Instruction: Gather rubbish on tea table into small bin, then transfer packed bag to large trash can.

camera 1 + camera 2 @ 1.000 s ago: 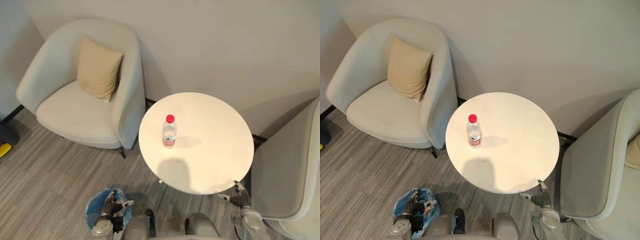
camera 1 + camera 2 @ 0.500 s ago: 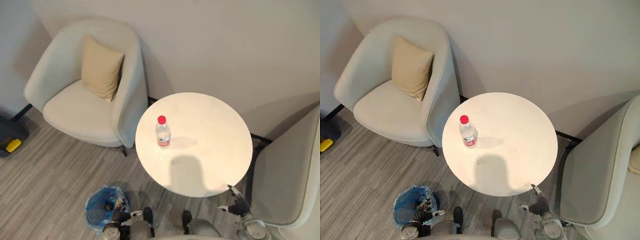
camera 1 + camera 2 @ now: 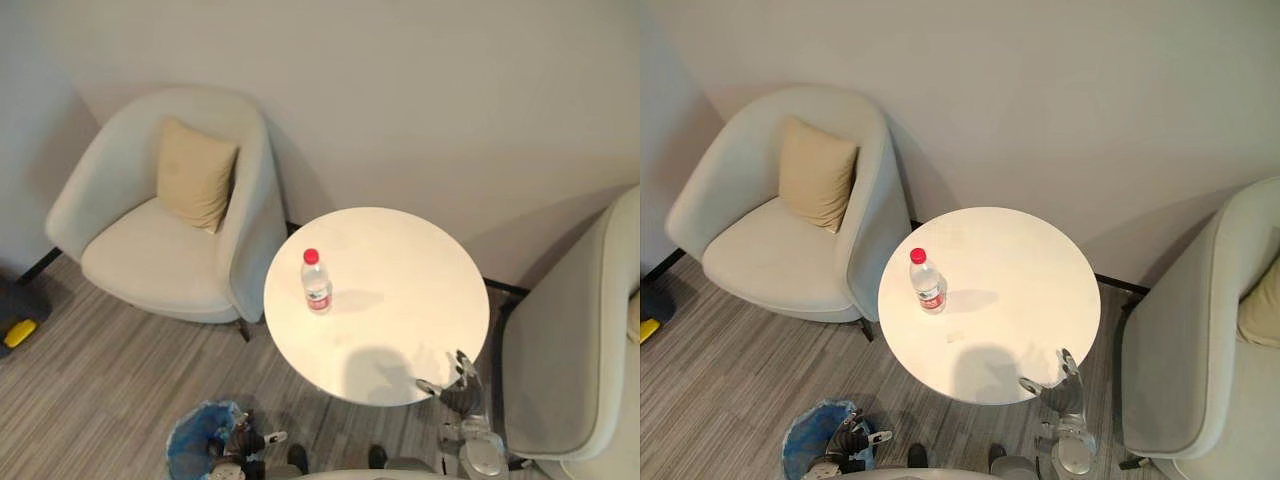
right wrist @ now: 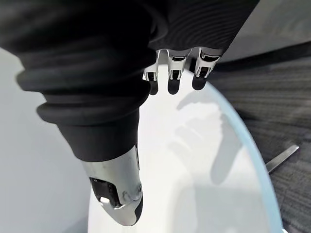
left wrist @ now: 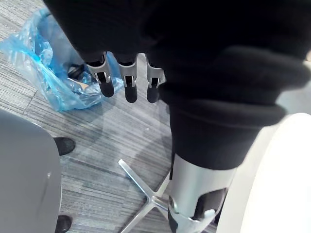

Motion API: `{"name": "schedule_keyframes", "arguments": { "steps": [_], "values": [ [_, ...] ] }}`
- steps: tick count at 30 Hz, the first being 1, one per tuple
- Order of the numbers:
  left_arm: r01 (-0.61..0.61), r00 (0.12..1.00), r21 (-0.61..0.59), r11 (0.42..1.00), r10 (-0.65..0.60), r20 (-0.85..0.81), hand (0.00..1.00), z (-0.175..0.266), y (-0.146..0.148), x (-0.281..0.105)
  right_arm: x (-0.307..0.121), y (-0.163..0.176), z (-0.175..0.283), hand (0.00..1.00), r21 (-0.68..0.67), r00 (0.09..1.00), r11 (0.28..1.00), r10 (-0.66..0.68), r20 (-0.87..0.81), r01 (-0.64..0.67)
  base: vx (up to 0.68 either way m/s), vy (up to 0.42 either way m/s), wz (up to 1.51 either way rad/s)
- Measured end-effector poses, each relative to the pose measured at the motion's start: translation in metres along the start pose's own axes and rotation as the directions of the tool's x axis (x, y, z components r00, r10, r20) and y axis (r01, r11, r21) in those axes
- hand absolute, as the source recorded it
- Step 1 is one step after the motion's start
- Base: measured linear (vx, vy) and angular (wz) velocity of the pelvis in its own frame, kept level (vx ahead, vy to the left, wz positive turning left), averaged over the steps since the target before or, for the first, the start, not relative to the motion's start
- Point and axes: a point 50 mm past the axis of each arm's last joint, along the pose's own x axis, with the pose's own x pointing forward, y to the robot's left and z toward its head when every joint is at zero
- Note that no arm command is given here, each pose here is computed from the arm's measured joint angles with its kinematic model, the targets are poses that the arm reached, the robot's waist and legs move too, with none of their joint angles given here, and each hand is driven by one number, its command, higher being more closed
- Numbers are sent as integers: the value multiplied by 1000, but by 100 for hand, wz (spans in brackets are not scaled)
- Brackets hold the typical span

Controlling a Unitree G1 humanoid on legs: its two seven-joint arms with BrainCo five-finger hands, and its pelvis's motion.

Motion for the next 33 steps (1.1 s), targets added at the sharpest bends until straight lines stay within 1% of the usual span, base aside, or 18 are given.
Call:
{"name": "schedule_keyframes", "arguments": {
  "steps": [3,5,7,10,12,16,19,22,24,25,26,28,31,32,33],
  "values": [
    [11,1000,9,1000,-11,9,0,3,-2,1,1,-4,3,0,-6,1000,1000,4,18,-4,53,12,-22],
    [23,1000,24,999,-24,13,0,3,-3,1,4,-2,12,0,-23,997,998,52,60,-51,50,18,-7],
    [24,1000,30,999,-25,12,0,3,-1,1,10,8,26,0,-63,981,988,147,128,-140,36,3,1],
    [21,999,35,999,-22,25,0,5,1,1,17,23,45,0,-111,946,967,249,209,-230,27,10,10],
    [24,999,33,999,-25,28,0,6,1,1,19,29,53,0,-131,930,957,282,234,-258,17,15,36],
    [29,998,24,999,-30,48,0,9,2,2,34,45,72,0,-236,884,920,373,281,-313,10,9,37],
    [15,998,8,1000,-16,56,0,11,6,2,43,56,86,0,-279,857,902,410,312,-329,-6,29,38],
    [11,997,-1,1000,-11,82,0,18,6,4,61,62,108,0,-288,851,913,383,359,-289,-26,22,50],
    [10,993,-7,1000,-9,121,0,27,6,5,71,66,130,0,-276,845,929,346,407,-248,-45,23,51],
    [8,989,-12,1000,-6,144,0,32,5,6,78,70,147,0,-267,835,937,326,444,-223,-46,16,29],
    [7,989,-12,1000,-5,145,0,33,5,6,79,71,149,0,-266,834,938,324,447,-222,-51,21,38],
    [-6,986,-34,999,11,166,0,39,6,7,87,77,176,0,-249,816,948,299,495,-196,-36,22,23],
    [-10,985,-53,999,19,173,0,42,6,8,98,74,204,0,-244,800,955,278,531,-170,-48,16,19],
    [-10,984,-52,999,19,176,0,42,6,8,100,72,211,100,-244,795,956,272,542,-160,-50,10,34],
    [-13,983,-51,999,22,182,0,43,8,8,104,68,226,100,-242,785,960,256,564,-139,-58,6,30]
  ]
}}
